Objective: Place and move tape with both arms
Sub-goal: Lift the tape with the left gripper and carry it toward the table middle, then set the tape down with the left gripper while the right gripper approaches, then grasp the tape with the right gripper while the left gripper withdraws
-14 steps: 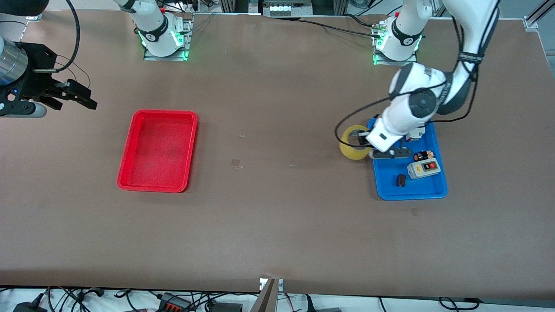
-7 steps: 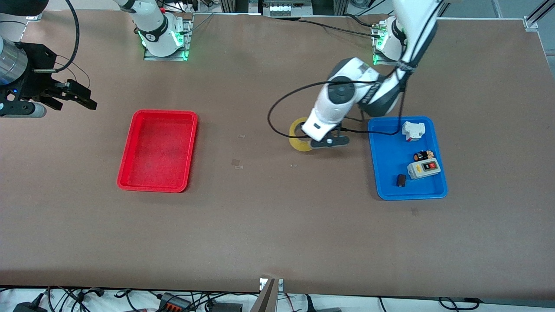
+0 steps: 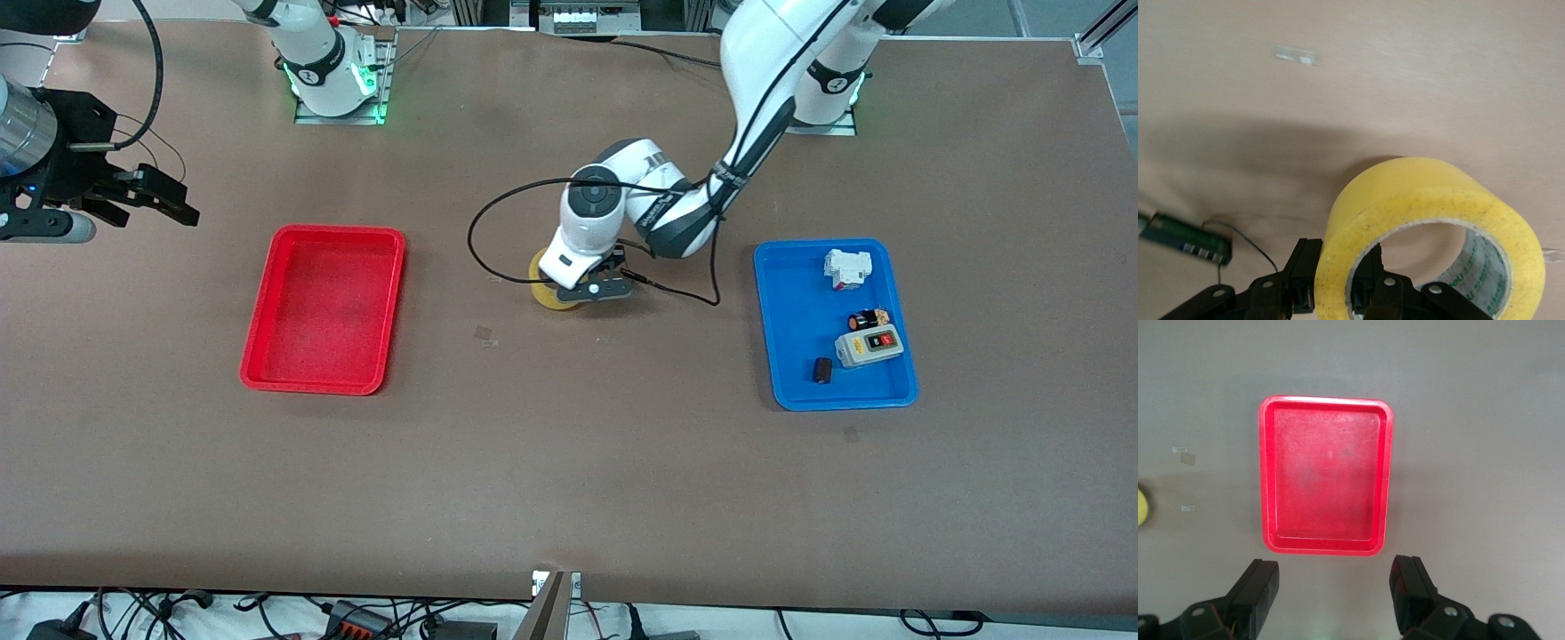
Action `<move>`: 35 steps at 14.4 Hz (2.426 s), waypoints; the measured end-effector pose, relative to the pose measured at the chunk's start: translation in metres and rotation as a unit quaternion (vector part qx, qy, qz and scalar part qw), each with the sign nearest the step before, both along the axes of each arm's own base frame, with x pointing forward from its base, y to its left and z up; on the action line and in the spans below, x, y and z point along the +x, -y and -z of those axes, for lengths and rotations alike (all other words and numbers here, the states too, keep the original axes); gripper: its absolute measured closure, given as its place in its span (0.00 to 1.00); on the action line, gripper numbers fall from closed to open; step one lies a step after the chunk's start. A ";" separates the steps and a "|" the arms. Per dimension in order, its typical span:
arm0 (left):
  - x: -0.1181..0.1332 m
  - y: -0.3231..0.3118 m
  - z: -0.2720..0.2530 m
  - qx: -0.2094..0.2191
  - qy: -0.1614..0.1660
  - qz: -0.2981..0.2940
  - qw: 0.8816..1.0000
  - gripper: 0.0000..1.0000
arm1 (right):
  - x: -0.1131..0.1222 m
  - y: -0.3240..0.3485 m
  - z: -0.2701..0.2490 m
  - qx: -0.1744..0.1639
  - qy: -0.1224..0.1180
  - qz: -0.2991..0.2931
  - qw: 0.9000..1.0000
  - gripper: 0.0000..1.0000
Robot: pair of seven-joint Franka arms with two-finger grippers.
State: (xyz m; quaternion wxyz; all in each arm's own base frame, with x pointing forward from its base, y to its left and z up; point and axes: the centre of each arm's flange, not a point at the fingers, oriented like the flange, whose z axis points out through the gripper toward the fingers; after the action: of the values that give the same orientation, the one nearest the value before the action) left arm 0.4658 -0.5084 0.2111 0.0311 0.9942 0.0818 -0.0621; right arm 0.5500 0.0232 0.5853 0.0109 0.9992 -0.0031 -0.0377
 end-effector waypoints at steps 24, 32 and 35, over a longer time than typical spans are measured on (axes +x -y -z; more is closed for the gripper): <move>0.114 -0.157 -0.202 0.082 0.004 -0.107 0.991 0.00 | 0.001 -0.261 0.109 0.018 0.007 -0.034 0.999 0.01; 0.159 -0.343 -0.271 0.095 -0.037 -0.069 0.992 0.00 | -0.013 -0.362 0.254 0.006 -0.011 -0.059 0.998 0.01; 0.167 -0.403 -0.296 0.087 -0.045 -0.059 0.993 0.00 | -0.024 -0.387 0.302 0.004 -0.014 -0.069 0.998 0.01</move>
State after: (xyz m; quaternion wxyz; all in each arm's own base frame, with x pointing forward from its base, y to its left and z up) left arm 0.6326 -0.1056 0.5074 -0.0559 0.9828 0.1471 -0.0971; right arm 0.5255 0.4107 0.2829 0.0100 0.9965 0.0662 -0.0506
